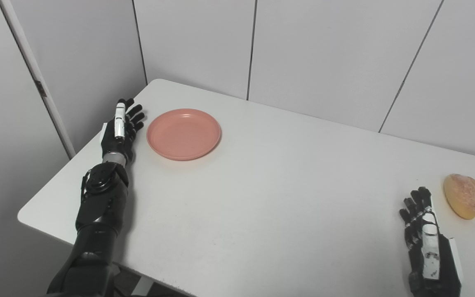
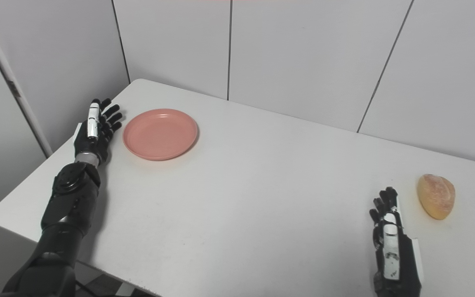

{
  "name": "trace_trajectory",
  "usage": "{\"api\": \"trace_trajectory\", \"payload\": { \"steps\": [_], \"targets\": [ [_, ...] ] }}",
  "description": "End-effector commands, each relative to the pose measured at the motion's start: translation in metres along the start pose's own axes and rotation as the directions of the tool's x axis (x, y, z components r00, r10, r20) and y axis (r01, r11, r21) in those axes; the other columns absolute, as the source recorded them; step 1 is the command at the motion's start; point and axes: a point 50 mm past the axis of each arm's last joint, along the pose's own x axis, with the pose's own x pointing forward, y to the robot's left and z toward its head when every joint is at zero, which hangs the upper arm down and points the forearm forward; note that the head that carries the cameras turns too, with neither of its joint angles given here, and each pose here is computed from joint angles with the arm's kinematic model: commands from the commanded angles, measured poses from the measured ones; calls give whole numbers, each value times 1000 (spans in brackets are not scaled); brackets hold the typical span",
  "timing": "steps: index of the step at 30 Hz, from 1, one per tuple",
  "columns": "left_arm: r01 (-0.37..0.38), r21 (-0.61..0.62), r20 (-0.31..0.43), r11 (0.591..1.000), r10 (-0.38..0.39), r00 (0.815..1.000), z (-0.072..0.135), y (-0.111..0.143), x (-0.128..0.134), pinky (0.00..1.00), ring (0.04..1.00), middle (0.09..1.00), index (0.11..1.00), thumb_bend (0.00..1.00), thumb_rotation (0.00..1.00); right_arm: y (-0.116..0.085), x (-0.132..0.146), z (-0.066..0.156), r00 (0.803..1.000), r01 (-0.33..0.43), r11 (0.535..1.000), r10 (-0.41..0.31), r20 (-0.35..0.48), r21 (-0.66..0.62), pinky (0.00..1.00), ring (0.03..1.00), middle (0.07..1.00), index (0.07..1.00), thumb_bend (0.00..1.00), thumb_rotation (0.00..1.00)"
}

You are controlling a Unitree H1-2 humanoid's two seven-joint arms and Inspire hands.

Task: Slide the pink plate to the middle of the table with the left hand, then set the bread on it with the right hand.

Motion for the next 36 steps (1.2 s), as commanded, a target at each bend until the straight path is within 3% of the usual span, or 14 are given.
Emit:
{"api": "trace_trajectory", "payload": {
  "steps": [1, 20, 36],
  "targets": [
    [25, 14, 49, 1000, -26, 998, 17, -13, 13, 879, 871, 869, 866, 352, 1000, -7, -16, -16, 998, 17, 1000, -17, -66, 1, 1000, 1000, 1000, 1000, 183, 1000],
    [108, 20, -7, 994, -108, 994, 2, -65, 27, 865, 855, 853, 852, 345, 1000, -3, -18, -16, 998, 16, 1000, -16, -64, 5, 1000, 1000, 1000, 1000, 177, 1000],
    [195, -35, -56, 980, -196, 979, -21, -100, 18, 867, 850, 846, 836, 378, 1000, 2, -17, -15, 998, 12, 1000, -13, -66, -8, 1000, 1000, 1000, 1000, 202, 1000]
  ]
}}
